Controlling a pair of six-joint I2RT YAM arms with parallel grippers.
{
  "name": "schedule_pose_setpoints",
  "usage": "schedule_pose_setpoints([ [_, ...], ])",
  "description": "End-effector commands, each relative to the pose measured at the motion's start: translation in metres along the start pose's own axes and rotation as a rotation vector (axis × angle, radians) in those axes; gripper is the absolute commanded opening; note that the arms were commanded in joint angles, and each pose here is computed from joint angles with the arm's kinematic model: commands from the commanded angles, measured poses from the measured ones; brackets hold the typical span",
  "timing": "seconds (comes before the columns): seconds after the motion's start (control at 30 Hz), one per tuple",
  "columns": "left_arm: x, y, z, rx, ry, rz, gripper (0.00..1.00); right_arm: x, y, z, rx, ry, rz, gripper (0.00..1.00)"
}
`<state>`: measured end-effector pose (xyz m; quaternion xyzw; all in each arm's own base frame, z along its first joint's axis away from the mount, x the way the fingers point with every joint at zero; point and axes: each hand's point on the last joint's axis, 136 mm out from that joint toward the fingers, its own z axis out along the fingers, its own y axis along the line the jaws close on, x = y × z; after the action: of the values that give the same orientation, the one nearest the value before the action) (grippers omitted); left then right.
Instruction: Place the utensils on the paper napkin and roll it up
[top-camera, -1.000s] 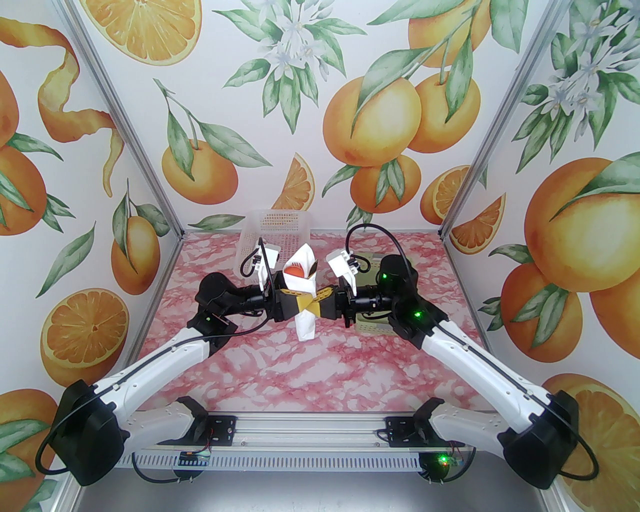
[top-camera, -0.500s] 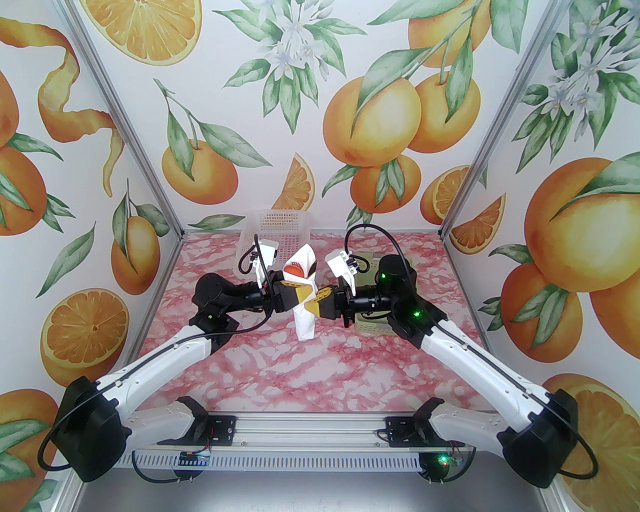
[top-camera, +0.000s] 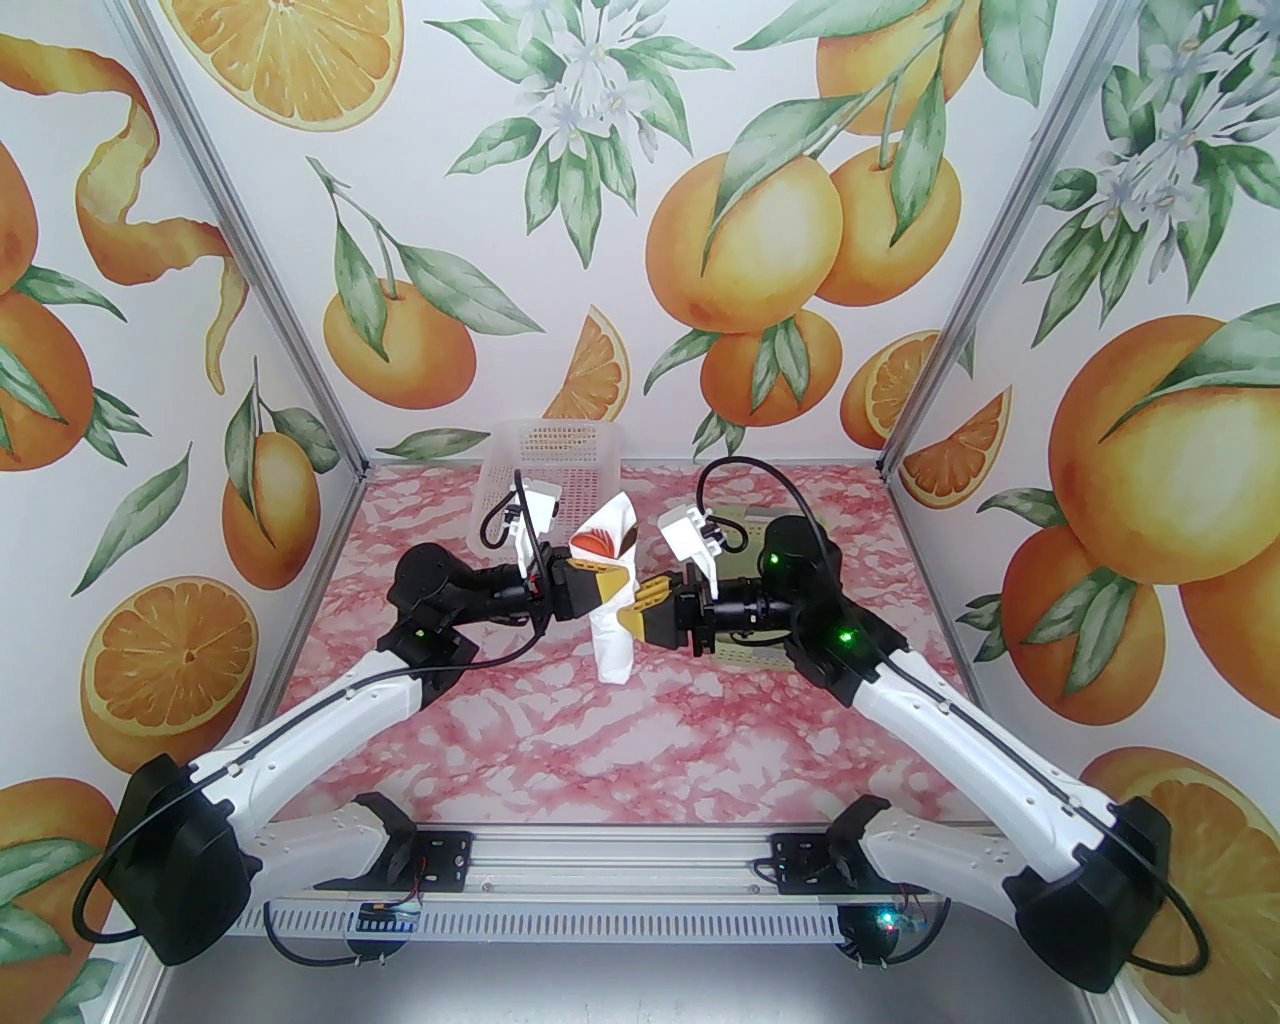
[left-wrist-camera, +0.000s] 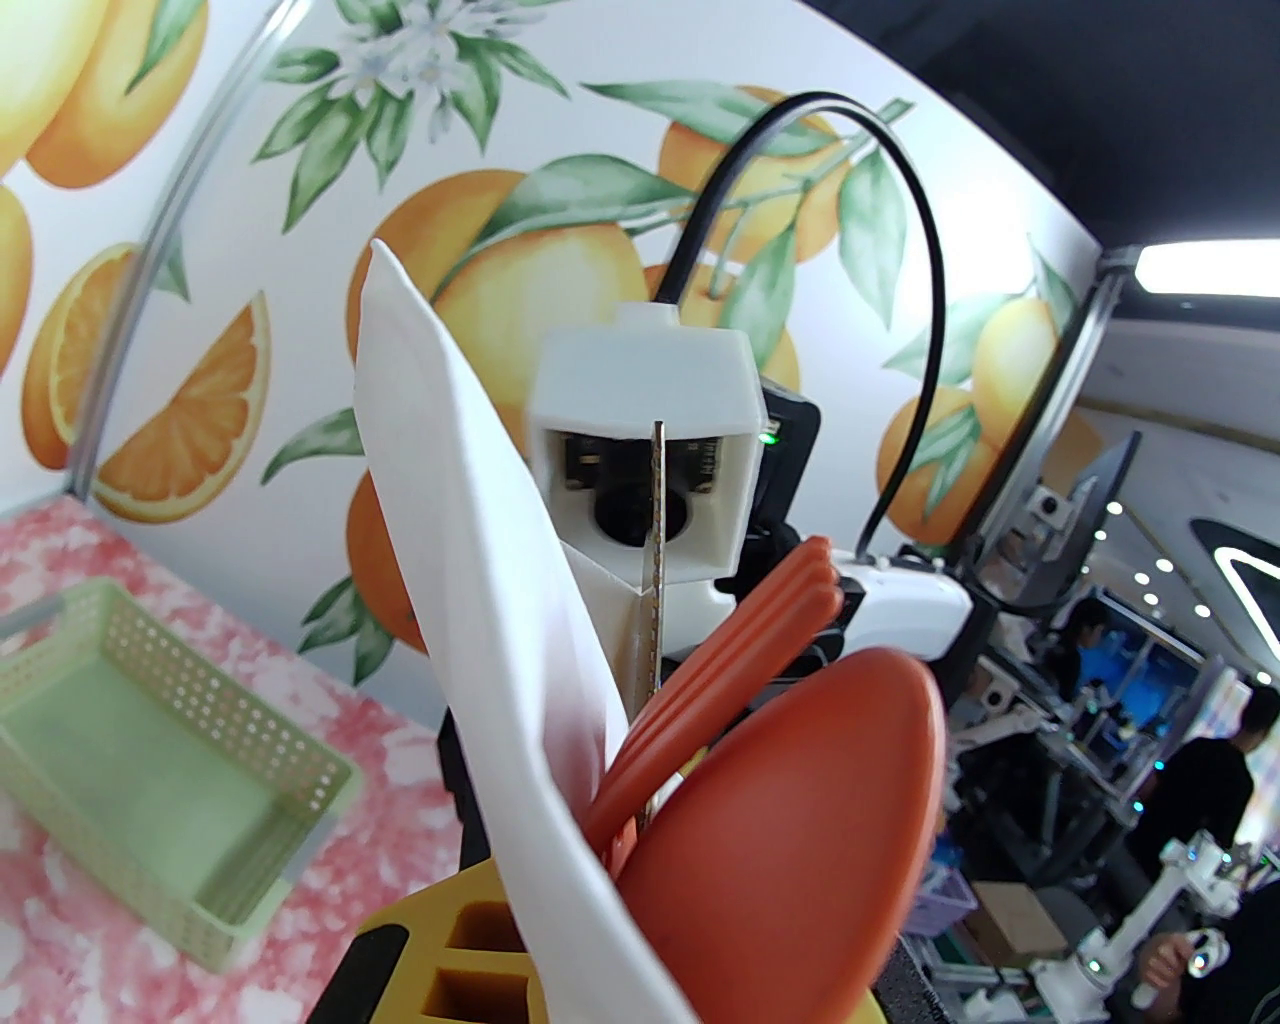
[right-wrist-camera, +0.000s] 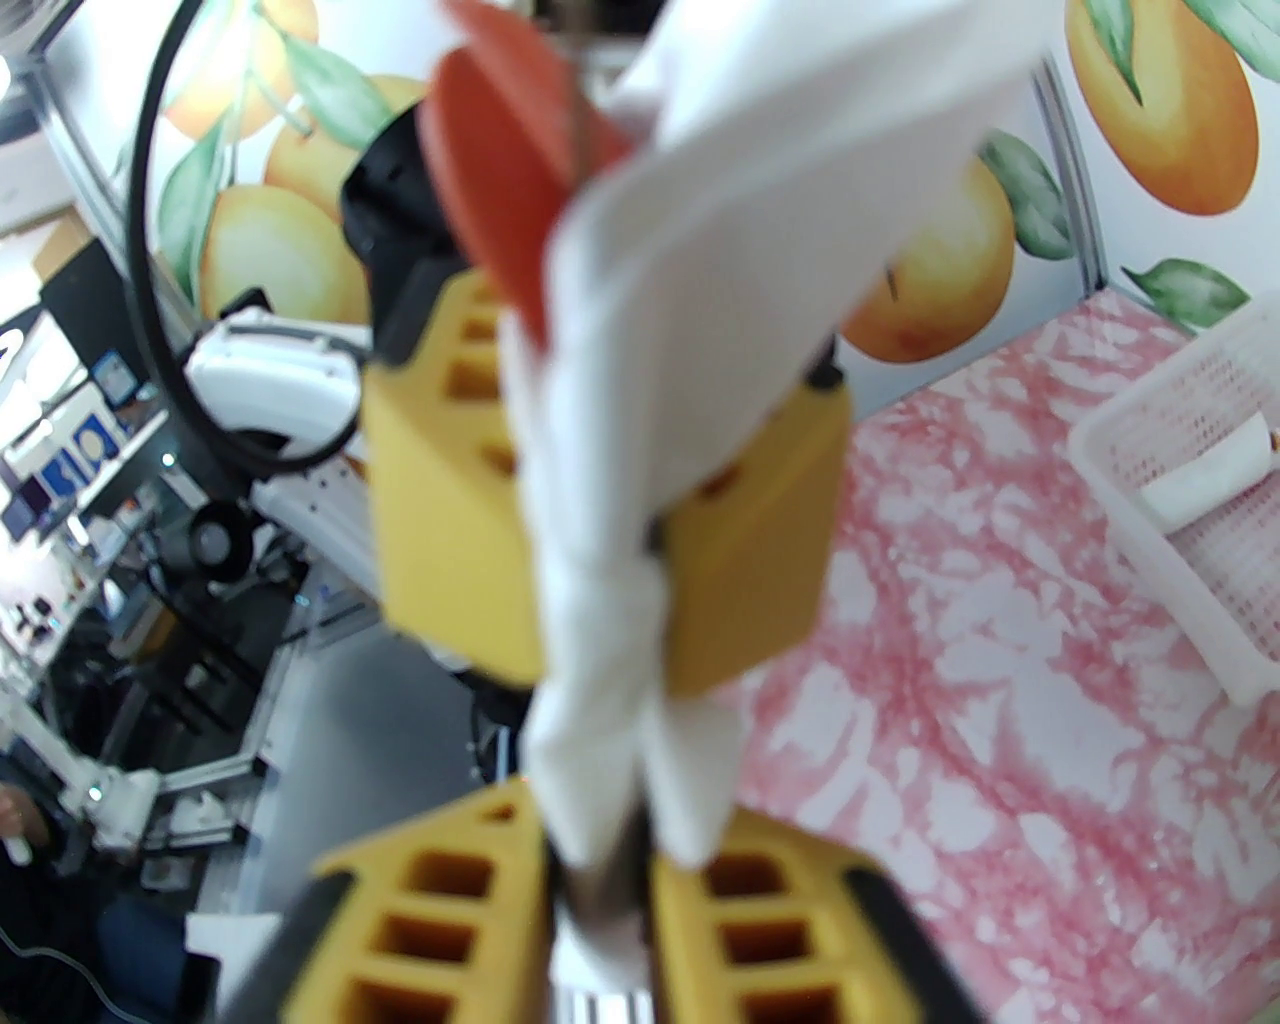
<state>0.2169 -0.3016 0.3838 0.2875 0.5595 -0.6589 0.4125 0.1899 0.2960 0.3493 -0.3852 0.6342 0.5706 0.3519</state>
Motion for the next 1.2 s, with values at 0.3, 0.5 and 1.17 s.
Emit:
schedule_pose_setpoints([
  [0.3,-0.029,-0.007,-0.003,-0.071,-0.058,0.092,0.00,0.011,-0.005,-0.016,0.085,-0.019,0.015,0.57],
  [0.5,-0.031,-0.006,-0.004,-0.082,-0.064,0.090,0.00,0.020,-0.008,-0.004,0.071,-0.012,0.022,0.57],
  [1.17,-0.032,0.003,-0.004,-0.119,-0.079,0.067,0.00,0.022,-0.006,0.025,-0.010,-0.008,0.003,0.53],
])
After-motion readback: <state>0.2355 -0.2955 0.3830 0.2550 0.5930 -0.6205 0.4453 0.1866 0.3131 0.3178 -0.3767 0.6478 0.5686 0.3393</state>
